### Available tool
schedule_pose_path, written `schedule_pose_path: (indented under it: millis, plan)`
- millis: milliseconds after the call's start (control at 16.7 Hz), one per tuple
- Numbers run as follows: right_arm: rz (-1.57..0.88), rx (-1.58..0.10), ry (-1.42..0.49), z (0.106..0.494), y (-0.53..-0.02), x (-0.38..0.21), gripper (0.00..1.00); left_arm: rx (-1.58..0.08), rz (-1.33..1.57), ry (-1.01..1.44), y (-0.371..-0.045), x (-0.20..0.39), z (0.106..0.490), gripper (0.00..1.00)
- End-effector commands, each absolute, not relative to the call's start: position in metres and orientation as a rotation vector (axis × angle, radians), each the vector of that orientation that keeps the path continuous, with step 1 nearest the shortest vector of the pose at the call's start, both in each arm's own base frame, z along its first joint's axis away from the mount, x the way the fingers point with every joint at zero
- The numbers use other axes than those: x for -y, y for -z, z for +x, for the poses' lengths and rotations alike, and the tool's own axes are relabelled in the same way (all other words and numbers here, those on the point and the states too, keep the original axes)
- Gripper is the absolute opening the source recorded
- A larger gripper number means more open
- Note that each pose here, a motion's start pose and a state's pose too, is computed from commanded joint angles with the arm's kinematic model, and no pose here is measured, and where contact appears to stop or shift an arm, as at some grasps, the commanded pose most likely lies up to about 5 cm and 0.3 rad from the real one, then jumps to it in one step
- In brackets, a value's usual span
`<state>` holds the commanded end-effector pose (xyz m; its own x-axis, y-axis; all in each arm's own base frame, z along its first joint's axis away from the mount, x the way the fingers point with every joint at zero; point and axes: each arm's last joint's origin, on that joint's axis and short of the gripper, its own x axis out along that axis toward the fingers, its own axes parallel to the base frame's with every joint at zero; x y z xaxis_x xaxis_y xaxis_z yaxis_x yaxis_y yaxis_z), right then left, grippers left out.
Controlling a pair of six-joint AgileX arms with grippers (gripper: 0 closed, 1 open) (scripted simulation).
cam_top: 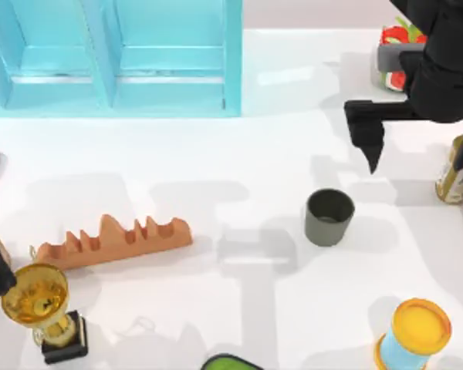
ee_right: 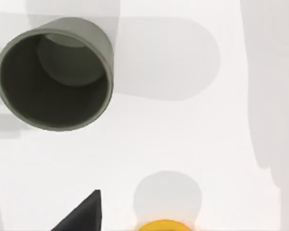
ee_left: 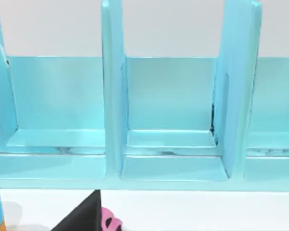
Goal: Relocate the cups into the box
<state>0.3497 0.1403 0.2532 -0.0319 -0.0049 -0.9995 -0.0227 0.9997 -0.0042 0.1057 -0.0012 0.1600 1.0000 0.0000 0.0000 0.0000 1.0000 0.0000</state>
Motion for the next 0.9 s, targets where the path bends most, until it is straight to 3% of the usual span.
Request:
schedule_pose_path:
  millis: [300,900]
  plan:
    - [0.005,-1.575,0.004,0.351,-0.24,-0.185,1.0,0.0,0.0,0.0,-0.16,0.001,0.106,1.0]
    - [0.007,-1.577,0.009,0.353,-0.218,-0.187,1.0,0.0,0.0,0.0,-0.16,0.001,0.106,1.0]
